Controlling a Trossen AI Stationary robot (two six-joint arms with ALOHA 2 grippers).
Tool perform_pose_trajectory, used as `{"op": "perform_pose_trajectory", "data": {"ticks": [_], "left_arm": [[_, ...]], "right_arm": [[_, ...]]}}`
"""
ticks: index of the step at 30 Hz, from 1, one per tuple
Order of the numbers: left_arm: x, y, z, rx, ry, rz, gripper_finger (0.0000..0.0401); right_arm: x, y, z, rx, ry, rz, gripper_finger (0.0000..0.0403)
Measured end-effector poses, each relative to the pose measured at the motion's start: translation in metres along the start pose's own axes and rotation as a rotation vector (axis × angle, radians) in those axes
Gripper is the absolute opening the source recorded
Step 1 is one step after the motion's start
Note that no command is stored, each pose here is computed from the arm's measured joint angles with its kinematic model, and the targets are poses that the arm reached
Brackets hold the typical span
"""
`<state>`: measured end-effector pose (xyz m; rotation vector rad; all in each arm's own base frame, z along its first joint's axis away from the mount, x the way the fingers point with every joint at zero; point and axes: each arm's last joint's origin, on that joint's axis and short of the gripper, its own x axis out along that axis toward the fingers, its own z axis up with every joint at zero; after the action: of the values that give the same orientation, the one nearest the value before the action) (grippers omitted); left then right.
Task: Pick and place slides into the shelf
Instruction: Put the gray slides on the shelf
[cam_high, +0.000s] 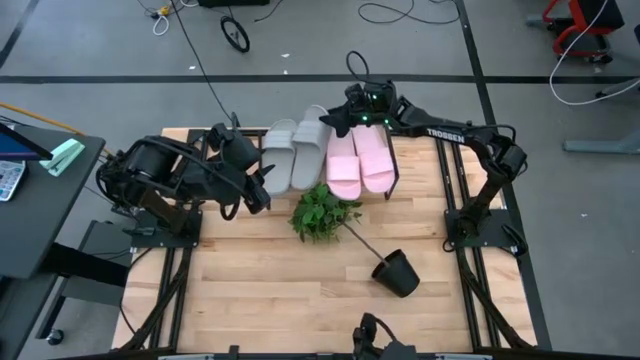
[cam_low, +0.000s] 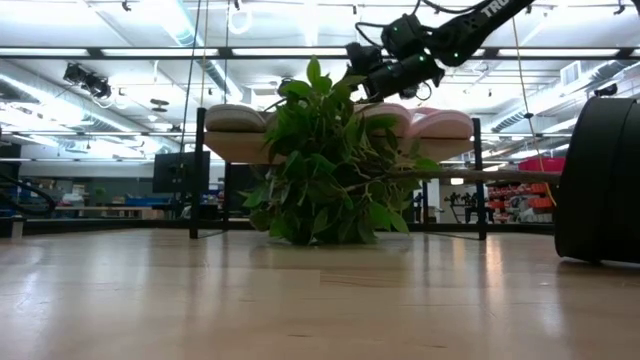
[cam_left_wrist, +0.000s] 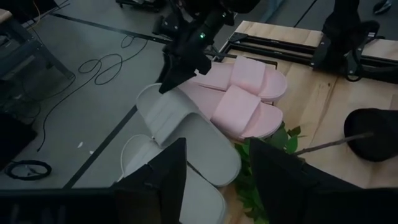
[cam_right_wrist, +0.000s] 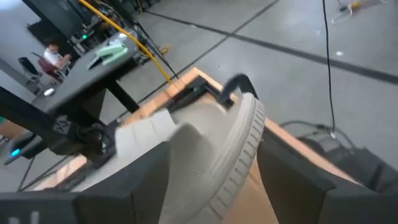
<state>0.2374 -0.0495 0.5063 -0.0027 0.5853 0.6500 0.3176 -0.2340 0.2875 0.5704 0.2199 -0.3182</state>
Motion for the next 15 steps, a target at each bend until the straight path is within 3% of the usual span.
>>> {"op": "perform_pose_trajectory", "data": {"ticks": [5,8,15], "left_arm": [[0.000,0.000,0.000,0.001,0.000,0.000,0.0180],[0.000,0.000,0.000,0.001,0.000,0.000,0.0176],[0.000,0.000,0.000,-0.002,-0.003,-0.002,0.0176]], "right_arm": [[-0.001,0.004,0.009,-0.018,-0.022,-0.016,0.0245],[-0.002,0.000,0.005,0.002,0.011,-0.100,0.0245],[0.001,-0.002,-0.005,-0.055,0.092,-0.135,0.0245]]}}
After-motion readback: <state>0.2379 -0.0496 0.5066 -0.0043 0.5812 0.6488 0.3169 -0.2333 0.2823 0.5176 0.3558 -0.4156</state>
